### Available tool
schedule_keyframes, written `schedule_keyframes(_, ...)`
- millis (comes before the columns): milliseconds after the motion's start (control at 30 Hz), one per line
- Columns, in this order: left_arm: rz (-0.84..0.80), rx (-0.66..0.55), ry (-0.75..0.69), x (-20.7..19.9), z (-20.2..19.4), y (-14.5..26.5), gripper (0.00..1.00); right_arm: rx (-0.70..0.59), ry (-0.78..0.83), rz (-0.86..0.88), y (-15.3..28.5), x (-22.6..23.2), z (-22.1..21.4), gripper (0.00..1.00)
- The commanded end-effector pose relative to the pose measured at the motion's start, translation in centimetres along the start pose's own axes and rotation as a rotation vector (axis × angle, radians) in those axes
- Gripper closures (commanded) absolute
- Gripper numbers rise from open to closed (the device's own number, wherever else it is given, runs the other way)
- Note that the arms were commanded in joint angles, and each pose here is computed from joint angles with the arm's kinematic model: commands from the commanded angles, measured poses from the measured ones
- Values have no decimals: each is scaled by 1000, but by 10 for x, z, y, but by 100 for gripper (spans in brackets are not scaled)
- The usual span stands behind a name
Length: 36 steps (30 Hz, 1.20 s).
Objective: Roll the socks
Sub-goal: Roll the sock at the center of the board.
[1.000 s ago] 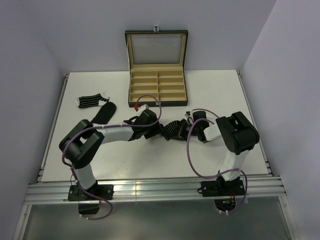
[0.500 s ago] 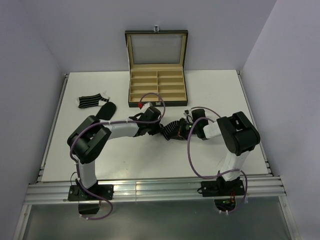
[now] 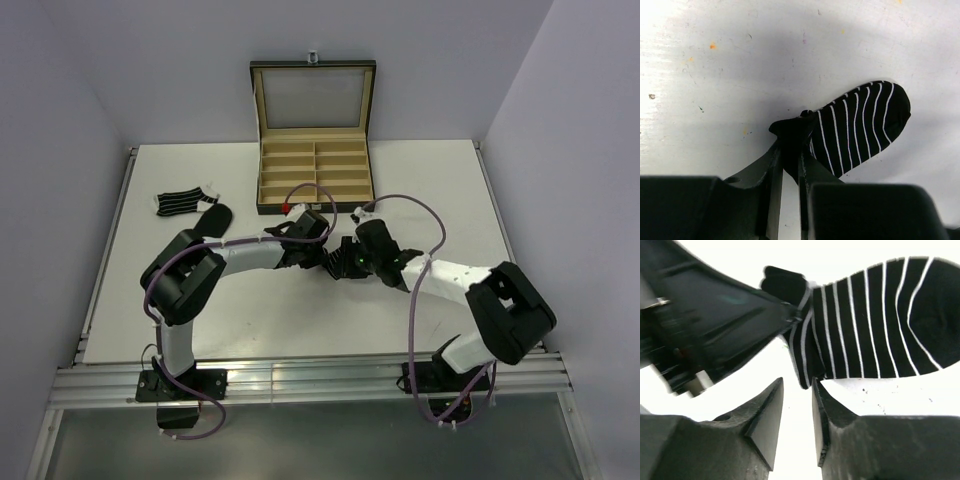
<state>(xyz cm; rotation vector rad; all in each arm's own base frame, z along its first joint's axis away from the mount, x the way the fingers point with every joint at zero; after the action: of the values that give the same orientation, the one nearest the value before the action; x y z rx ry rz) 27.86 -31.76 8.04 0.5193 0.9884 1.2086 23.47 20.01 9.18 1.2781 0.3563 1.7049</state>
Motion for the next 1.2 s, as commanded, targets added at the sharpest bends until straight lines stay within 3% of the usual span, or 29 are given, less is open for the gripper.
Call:
schedule_keyframes(0, 106, 68, -64, 18, -16, -4, 87, -181, 167, -92, 11, 4, 11, 66)
schedule_keyframes(333, 97, 82, -62, 16, -16, -2, 87, -236, 391, -24, 4, 30, 0, 66)
schedule_keyframes(767, 81, 94, -54, 14, -18, -1, 87, -161, 420, -53, -26, 23, -14, 64)
schedule_keyframes(1167, 73, 123, -6, 16, -19, 1, 87, -73, 402, -219, -43, 4, -21, 65)
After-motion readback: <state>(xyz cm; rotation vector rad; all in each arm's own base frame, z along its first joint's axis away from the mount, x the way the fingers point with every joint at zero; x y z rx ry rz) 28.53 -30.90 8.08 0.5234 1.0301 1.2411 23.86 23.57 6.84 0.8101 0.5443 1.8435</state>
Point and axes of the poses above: each gripper's point midway between its finger pads, its own y axis back along the fingers, its own x axis along the line the jaws close on, z = x × y, the point moved 7 cm from there along y, back along the fingers, and after that the axes turned 13 degrees about -y, right-handed, at the moved point
